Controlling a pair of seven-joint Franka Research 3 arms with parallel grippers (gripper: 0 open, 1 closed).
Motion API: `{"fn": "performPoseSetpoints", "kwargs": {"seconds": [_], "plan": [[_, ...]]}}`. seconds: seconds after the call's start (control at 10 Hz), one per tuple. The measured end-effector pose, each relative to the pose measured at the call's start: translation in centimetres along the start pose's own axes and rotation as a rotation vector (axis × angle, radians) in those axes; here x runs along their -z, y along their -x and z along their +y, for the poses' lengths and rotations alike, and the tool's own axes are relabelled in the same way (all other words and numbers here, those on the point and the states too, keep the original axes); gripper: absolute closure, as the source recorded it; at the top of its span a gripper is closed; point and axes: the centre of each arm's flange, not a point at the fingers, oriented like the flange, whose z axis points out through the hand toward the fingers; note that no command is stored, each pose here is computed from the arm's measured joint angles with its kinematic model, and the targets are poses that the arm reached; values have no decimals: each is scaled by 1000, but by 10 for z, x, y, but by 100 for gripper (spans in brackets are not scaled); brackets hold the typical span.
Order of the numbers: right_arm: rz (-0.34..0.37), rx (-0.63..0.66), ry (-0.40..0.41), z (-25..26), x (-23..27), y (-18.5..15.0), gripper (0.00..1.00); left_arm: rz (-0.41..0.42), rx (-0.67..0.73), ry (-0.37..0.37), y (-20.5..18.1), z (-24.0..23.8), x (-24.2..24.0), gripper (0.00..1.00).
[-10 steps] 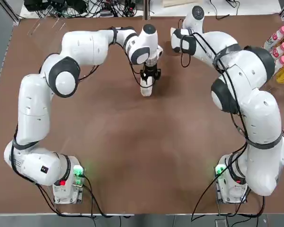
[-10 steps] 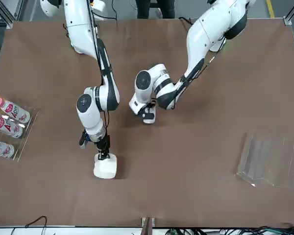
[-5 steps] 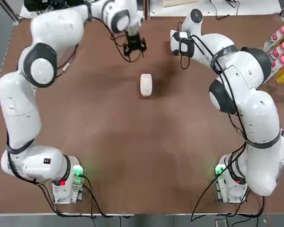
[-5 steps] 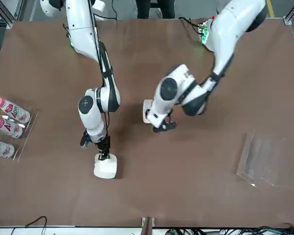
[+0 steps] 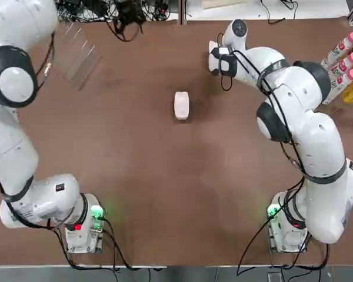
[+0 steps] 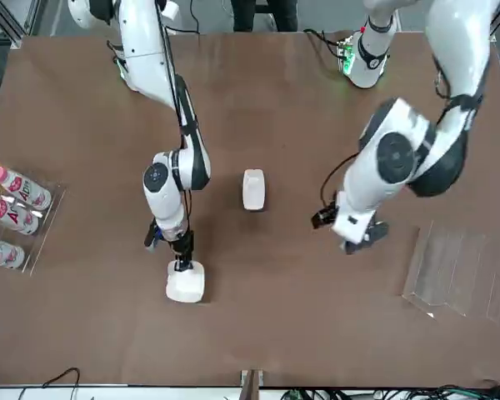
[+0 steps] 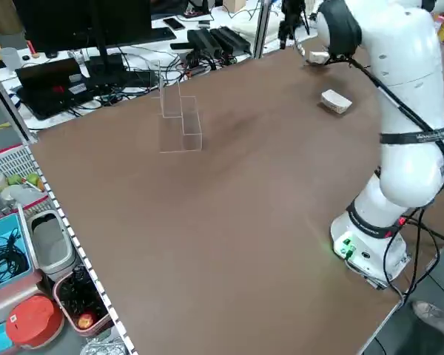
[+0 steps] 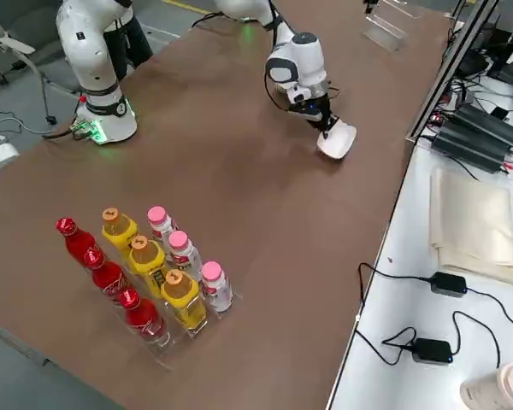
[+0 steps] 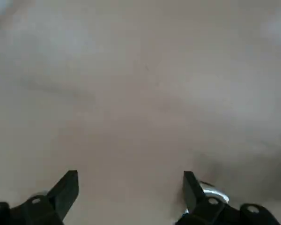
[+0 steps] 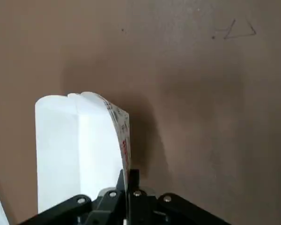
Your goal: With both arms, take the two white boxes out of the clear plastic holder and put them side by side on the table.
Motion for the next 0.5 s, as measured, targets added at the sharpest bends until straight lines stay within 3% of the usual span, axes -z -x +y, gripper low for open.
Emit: {"fn": "performPoseSetpoints", "kwargs": {"seconds": [0.2, 0.5], "plan": [[3, 0, 0, 1, -2, -1, 98, 29, -5, 2, -24, -37, 21, 1], [5, 1, 0, 1, -3, -2, 98, -15, -151, -22, -49, -91, 36, 1]]}}
